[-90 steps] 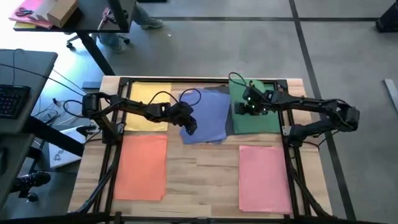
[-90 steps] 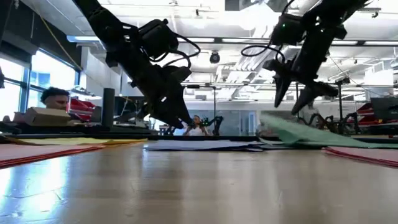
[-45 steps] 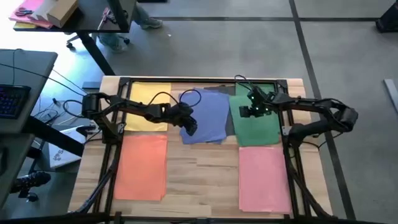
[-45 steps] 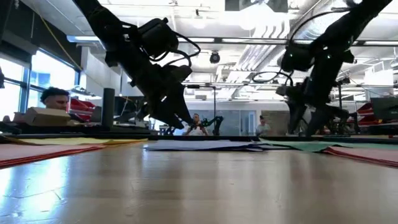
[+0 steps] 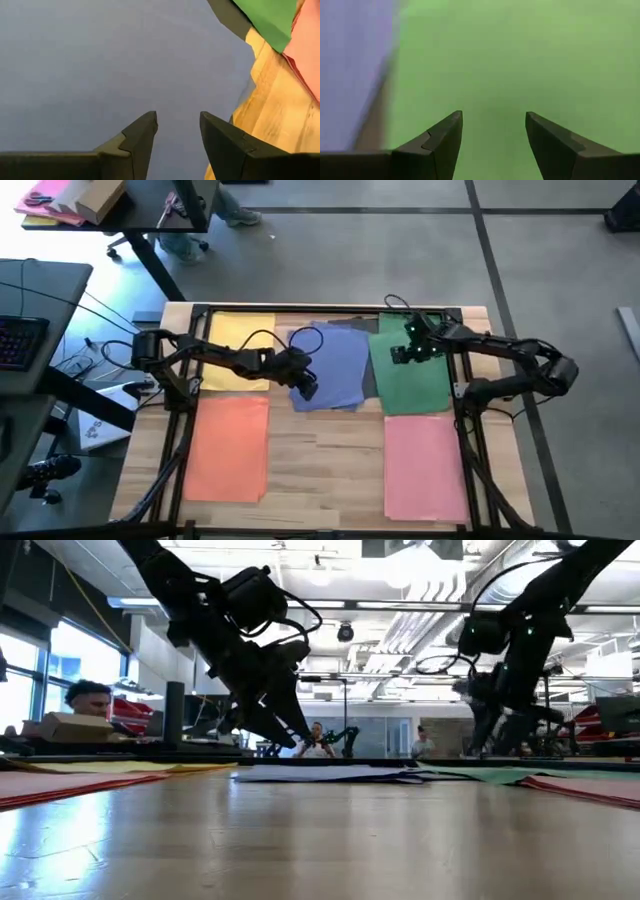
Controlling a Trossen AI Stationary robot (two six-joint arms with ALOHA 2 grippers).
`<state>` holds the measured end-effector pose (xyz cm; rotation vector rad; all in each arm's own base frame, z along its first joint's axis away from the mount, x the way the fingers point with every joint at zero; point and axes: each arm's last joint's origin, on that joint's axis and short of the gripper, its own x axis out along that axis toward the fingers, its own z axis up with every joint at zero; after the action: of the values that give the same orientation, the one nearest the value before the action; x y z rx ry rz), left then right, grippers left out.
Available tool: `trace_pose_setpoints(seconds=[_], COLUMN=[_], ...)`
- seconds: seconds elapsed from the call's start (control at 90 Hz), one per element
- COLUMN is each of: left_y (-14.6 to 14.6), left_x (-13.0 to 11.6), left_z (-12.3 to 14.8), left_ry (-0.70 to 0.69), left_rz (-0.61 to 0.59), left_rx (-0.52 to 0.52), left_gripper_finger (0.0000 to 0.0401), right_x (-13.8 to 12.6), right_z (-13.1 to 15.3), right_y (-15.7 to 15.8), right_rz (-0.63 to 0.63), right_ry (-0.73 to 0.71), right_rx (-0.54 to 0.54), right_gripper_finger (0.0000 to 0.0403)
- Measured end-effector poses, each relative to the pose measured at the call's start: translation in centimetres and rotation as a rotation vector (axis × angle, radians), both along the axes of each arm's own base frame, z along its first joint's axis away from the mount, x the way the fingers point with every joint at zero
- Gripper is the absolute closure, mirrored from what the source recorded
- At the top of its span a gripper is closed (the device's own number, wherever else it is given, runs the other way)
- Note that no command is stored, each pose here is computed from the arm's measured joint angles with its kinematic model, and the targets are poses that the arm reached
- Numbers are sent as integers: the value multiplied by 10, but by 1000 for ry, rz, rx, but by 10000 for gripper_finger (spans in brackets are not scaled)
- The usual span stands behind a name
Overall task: Organize paper
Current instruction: Stack the green paper on top of the stacked green papers
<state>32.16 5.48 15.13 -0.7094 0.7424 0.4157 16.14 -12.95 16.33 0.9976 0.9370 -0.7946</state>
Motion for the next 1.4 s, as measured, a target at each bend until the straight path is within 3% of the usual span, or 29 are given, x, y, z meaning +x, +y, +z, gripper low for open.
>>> trace_pose_setpoints(seconds=[0.167, 0.378, 0.7, 1.0, 1.256, 1.4], left_y=[-5, -7, -3, -2, -1, -1], left_x=[1, 1, 0, 0, 0, 0], left_z=[0, 0, 0, 0, 0, 0], left_ry=[1, 4, 13, 17, 20, 20], left_rz=[-8, -3, 18, 17, 11, 8], left_rx=[-3, 10, 80, 105, 120, 120], left_gripper_finger=[256, 256, 256, 256, 256, 256], right_x=[12, 25, 28, 32, 36, 29], right_z=[-3, -5, -7, -19, -33, -29], right_y=[33, 67, 86, 102, 95, 87], right_rz=[191, 72, -49, -2, -64, -103], right_ry=[-53, 21, 97, 193, 253, 284], right_rx=[218, 313, 287, 334, 324, 262], right_gripper_finger=[201, 201, 201, 201, 201, 201])
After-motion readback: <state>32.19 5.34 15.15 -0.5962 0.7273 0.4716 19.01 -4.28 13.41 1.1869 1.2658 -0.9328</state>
